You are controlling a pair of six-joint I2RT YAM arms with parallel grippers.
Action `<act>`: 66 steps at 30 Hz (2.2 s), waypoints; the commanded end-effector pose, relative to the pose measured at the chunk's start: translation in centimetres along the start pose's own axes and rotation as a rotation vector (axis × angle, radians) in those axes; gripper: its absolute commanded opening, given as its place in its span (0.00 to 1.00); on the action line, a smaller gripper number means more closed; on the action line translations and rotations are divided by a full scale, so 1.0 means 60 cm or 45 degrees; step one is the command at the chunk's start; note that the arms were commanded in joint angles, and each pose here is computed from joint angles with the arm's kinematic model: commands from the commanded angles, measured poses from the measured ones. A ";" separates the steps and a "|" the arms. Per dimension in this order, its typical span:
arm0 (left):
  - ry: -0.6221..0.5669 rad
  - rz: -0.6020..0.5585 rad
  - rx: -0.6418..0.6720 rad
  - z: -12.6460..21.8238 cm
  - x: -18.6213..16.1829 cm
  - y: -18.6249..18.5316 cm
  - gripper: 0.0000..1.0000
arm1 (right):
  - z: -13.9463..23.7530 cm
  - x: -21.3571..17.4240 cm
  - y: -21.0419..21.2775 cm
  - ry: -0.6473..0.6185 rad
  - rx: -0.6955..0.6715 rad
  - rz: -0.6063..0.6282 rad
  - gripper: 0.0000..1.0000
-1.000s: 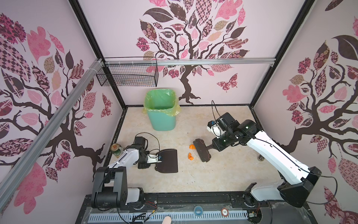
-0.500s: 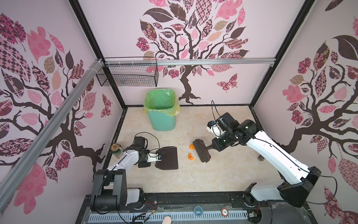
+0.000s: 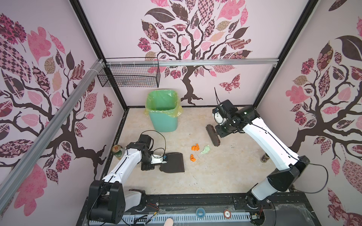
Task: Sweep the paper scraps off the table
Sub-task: 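Sweep the scraps with the right brush toward the dustpan held by the left gripper, then push the remaining scraps onto the dustpan with the right brush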
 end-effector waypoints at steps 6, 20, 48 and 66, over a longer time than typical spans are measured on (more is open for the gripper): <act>0.318 -0.067 0.392 -0.004 -0.014 0.035 0.00 | -0.088 0.005 -0.016 0.224 -0.254 0.086 0.00; 0.393 -0.026 0.492 -0.034 0.019 0.061 0.00 | -0.107 -0.044 0.041 0.354 0.004 0.114 0.00; 0.314 0.000 0.376 -0.059 0.081 0.029 0.00 | -0.031 0.002 0.241 0.250 0.497 0.093 0.00; 0.291 -0.114 0.340 -0.070 0.068 -0.004 0.00 | 0.032 -0.089 0.102 0.281 0.338 -0.300 0.00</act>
Point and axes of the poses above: each gripper's point midway between its finger pads, its own z axis back along the fingers, its own y axis along the line the jaws close on, x = y × z, the point moved 5 cm from there along z, back along the fingers, and after that the axes turned 4 degrees about -z, right-handed, at the moved point
